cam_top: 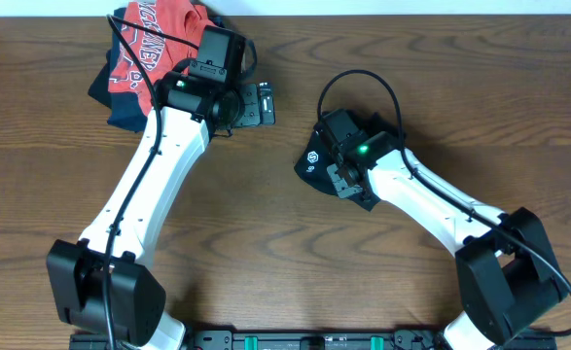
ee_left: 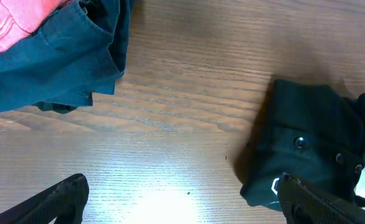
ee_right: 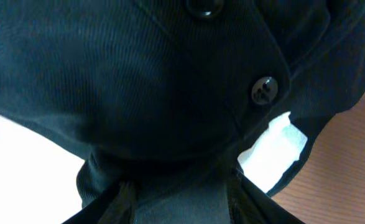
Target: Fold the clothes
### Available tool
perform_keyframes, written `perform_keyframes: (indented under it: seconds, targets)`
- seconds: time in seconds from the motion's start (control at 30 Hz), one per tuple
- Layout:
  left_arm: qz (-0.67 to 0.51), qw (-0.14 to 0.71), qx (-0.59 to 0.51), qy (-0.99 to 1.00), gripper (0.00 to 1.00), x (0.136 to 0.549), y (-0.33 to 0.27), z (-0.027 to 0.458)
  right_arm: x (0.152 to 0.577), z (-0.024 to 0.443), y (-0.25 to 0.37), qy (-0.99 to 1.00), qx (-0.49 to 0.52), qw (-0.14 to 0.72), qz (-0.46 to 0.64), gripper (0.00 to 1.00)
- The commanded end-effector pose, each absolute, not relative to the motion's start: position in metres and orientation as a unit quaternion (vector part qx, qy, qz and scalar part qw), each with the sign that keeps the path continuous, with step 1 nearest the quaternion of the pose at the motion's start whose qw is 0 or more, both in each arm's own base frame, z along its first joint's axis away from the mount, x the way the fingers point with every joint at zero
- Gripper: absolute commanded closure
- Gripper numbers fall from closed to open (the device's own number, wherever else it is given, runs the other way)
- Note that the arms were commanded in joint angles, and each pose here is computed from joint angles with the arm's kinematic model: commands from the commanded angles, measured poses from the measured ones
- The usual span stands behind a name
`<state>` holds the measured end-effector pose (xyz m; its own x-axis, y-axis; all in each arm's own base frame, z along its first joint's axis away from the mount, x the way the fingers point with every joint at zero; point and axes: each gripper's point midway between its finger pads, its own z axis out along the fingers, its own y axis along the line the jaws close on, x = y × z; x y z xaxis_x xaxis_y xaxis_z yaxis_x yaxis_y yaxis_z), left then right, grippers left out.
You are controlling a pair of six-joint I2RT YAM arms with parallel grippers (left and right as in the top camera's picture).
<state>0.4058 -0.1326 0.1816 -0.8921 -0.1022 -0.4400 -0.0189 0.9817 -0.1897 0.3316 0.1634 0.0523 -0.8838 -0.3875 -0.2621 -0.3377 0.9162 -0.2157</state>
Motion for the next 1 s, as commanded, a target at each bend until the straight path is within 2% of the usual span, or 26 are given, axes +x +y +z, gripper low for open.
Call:
perform_keyframes:
  seconds: [0.0,0.17,0.27,0.33,0.43,0.57,0.77,0.97]
  targets:
    - [-0.081,0.22,-0.036,0.971,0.02,0.404,-0.129,0.174,0.326,0.036,0.164,0.968,-0.189,0.137,-0.095,0.59]
    - [-0.08,0.217,-0.036,0.972,0.02,0.403,-0.129,0.173,0.314,0.011,0.168,0.972,-0.196,0.103,-0.078,0.68]
    - [-0.08,0.216,-0.036,0.972,0.02,0.402,-0.129,0.173,0.31,0.007,0.173,0.973,-0.2,0.095,-0.068,0.69]
    - [-0.08,0.217,-0.036,0.972,0.02,0.403,-0.129,0.173,0.31,0.007,0.176,0.972,-0.204,0.097,-0.066,0.67]
    - [-0.081,0.218,-0.036,0.972,0.02,0.403,-0.129,0.173,0.312,0.008,0.184,0.968,-0.217,0.109,-0.061,0.56]
    - [-0.08,0.217,-0.036,0.972,0.02,0.402,-0.129,0.173,0.324,0.023,0.193,0.967,-0.212,0.134,-0.045,0.48]
    - [-0.081,0.218,-0.036,0.972,0.02,0.403,-0.129,0.173,0.361,0.108,0.196,0.963,-0.16,0.218,0.0,0.41]
    - [-0.079,0.211,-0.033,0.974,0.02,0.401,-0.131,0.169,0.39,0.199,0.14,0.947,-0.06,0.314,0.023,0.27]
